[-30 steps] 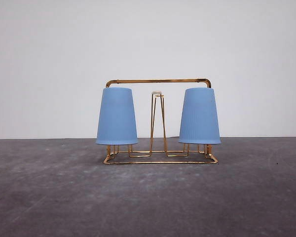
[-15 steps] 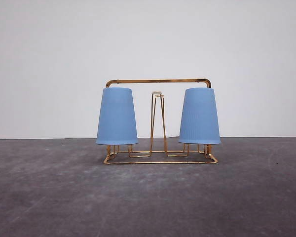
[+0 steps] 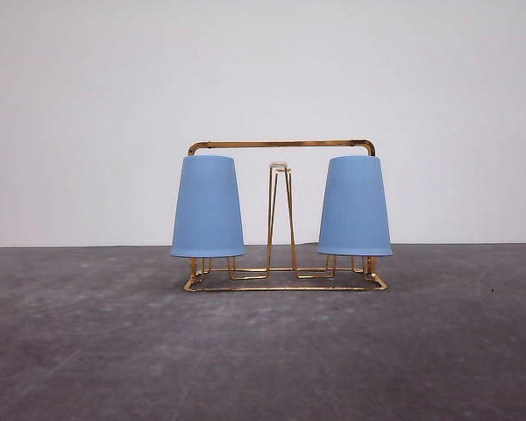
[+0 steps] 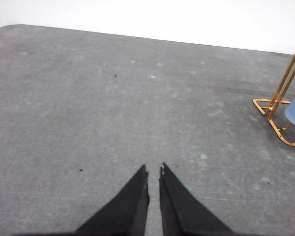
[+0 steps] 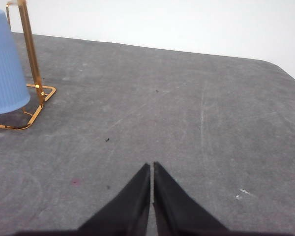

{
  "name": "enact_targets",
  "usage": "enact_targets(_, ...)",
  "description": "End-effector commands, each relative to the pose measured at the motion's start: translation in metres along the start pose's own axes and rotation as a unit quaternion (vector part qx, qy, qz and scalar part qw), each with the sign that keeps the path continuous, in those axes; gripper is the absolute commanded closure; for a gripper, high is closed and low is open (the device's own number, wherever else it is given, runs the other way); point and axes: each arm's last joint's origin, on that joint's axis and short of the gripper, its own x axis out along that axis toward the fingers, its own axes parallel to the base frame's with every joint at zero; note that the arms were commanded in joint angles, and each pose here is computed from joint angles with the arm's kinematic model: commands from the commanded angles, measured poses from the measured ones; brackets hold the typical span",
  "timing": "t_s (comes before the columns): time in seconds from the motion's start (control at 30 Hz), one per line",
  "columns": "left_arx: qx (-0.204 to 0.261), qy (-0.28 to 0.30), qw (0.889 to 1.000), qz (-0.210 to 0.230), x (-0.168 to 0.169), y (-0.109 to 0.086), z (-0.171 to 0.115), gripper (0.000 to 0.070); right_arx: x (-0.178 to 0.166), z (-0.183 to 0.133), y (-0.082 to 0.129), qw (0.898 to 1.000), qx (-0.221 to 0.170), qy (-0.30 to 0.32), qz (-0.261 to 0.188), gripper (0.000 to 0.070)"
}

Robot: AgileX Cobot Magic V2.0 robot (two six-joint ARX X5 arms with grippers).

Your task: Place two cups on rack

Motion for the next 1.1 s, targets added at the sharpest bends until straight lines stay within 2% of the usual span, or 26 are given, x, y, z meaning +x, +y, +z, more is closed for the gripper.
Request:
enact_targets(0.0,-0.004,0.008,1.000,0.002,0.0015,0.0006,-0.0048,0.0677,0.0003,-0.0002,0.0001,1.000,0.007,-0.004,-0.001,0.0693)
enact_targets(1.07,-0.004,0.008,1.000,0.002,0.0015,0.0006,-0.0048,0.0677,0.0003,-0.0002,0.0001,1.000,0.007,-0.004,-0.001,0.0692)
